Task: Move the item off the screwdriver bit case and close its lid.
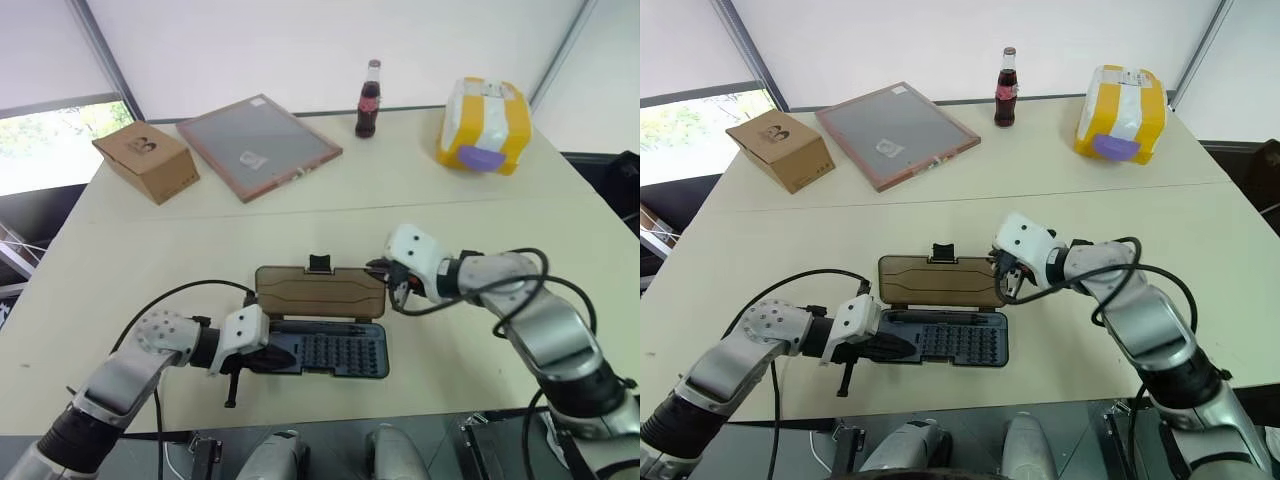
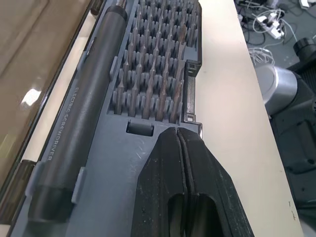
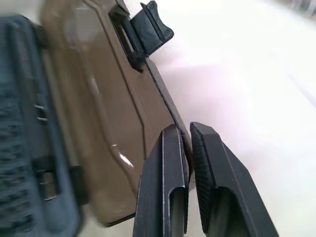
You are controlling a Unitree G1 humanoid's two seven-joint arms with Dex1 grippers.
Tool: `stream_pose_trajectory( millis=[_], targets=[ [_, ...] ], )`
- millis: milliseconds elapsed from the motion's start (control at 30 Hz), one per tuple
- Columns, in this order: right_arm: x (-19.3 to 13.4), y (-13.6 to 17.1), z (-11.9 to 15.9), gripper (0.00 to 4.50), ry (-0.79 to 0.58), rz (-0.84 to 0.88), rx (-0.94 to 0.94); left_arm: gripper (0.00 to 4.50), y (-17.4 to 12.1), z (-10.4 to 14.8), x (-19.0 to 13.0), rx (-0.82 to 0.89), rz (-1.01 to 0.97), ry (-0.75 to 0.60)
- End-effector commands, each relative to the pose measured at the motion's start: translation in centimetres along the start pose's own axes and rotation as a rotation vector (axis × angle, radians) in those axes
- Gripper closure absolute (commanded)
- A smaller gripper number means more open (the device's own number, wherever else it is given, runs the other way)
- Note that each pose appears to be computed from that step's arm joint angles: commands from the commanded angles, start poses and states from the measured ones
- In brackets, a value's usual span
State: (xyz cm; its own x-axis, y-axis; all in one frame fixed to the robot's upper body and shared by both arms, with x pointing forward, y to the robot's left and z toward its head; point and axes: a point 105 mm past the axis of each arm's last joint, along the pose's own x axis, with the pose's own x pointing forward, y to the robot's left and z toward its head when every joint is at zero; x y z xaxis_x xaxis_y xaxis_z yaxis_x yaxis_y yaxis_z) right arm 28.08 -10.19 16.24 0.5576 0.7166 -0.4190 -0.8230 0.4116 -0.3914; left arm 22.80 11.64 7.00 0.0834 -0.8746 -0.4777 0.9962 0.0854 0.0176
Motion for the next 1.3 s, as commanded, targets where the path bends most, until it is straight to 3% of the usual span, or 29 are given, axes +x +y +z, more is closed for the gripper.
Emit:
stream_pose_trajectory(
  millis=[33,233,500,600,800,867,1067,1300],
  targets=[
    [-1.1,4.5,3.8,4.5,-0.188,0.173,-0.115,4.5,0.0,-1.3,0.2,-0.176,0.01,-0.008],
    [-1.0,4.6,3.5,4.5,-0.182,0.167,-0.143,4.5,0.6,2.7,-1.0,-0.169,0.013,-0.086],
    [-0.9,4.2,2.6,4.5,-0.158,0.167,-0.187,4.5,1.1,10.9,-5.3,-0.25,-0.017,-0.313],
    [-0.9,3.8,2.0,4.5,-0.135,0.16,-0.212,4.5,2.1,12.3,-6.3,-0.279,0.025,-0.381],
    [-0.5,2.5,0.9,4.5,-0.113,0.124,-0.196,4.5,2.6,10.9,-5.7,-0.299,0.078,-0.344],
    [-0.5,1.7,1.0,4.5,-0.133,0.1,-0.091,4.5,2.4,10.2,-5.7,-0.31,0.078,-0.321],
    [-0.2,0.1,1.5,4.5,-0.151,0.057,0.029,4.5,0.2,5.5,-5.9,-0.228,0.044,-0.067],
    [-0.3,-0.2,1.8,4.5,-0.166,0.065,0.123,4.5,-0.7,2.2,-6.9,-0.24,0.048,0.012]
  ],
)
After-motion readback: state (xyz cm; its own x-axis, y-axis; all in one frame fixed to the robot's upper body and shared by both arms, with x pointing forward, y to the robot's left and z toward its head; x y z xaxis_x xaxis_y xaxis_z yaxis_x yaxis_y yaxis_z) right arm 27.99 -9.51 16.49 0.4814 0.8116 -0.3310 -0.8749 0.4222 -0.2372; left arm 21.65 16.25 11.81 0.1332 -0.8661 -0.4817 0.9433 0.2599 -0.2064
